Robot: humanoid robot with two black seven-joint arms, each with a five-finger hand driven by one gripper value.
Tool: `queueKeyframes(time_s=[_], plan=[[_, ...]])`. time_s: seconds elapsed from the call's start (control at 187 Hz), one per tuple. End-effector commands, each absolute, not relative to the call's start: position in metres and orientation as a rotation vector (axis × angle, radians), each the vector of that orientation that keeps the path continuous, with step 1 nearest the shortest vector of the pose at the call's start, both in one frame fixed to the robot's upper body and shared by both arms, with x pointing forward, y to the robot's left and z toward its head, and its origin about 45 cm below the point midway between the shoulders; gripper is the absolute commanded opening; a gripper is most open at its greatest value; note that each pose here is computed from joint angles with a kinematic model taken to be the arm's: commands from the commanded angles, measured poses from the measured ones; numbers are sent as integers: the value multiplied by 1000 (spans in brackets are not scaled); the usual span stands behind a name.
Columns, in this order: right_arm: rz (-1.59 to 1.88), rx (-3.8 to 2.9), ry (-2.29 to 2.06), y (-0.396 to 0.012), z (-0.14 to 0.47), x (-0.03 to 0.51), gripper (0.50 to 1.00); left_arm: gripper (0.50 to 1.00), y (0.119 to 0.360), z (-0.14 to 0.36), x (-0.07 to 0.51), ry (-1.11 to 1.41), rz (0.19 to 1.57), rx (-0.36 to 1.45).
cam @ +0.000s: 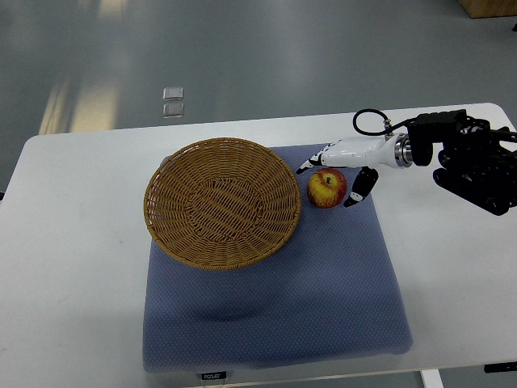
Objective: Place red apple in basket with right hand
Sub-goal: 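Lower the right hand around the red apple and close the fingers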
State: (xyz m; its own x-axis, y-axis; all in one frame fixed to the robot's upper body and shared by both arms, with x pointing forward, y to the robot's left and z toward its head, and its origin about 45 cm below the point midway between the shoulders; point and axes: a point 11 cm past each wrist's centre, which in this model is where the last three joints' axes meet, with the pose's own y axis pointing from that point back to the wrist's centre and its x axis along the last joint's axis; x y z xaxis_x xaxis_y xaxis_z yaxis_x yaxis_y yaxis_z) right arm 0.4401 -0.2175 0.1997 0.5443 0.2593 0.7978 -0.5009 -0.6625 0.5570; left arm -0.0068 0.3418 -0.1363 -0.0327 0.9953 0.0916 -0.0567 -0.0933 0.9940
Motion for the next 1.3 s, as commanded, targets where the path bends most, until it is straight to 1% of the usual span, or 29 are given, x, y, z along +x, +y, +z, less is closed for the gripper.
queueKeyframes(time_s=[0.0,0.316,0.423,0.508,0.546,0.61,0.615,0.626,0.754,0.803,0.851,0.856,0.92,0.936,0.974,1.011,1.295], plan=[[1202,1965,-207,-217,199,442,919,1000,342,-136,-7,1143,1326,1219],[1226,1963,-208,-212,198,442,915,1000,342,-136,-6,1142,1327,1218],[1221,1956,-192,-214,194,440,907,1000,342,-136,-6,1142,1327,1218],[1242,1952,-201,-213,195,440,885,1000,342,-136,-6,1142,1327,1218],[1251,1949,-205,-213,196,441,866,1000,342,-136,-7,1144,1327,1219],[1249,1949,-205,-213,195,441,864,1000,342,-136,-7,1143,1326,1219],[1251,1945,-208,-214,196,442,846,1000,341,-136,-6,1142,1326,1217],[1252,1944,-210,-214,196,442,844,1000,341,-136,-6,1142,1326,1217],[1248,1942,-211,-214,195,443,838,1000,342,-136,-7,1143,1326,1219],[1247,1940,-213,-215,195,443,821,1000,342,-136,-7,1143,1326,1219],[1247,1940,-213,-215,195,443,821,1000,342,-136,-7,1143,1326,1219],[1245,1939,-213,-216,195,444,803,1000,342,-136,-6,1142,1327,1218],[1242,1939,-212,-216,195,444,780,1000,342,-136,-6,1142,1327,1218],[1242,1939,-212,-216,195,444,764,1000,342,-136,-6,1142,1327,1218],[1238,1940,-208,-216,194,443,754,1000,342,-136,-6,1142,1327,1218],[1236,1940,-207,-216,194,443,723,1000,342,-136,-7,1143,1326,1219],[1243,1937,-212,-216,199,445,721,1000,342,-136,-6,1142,1327,1218]])
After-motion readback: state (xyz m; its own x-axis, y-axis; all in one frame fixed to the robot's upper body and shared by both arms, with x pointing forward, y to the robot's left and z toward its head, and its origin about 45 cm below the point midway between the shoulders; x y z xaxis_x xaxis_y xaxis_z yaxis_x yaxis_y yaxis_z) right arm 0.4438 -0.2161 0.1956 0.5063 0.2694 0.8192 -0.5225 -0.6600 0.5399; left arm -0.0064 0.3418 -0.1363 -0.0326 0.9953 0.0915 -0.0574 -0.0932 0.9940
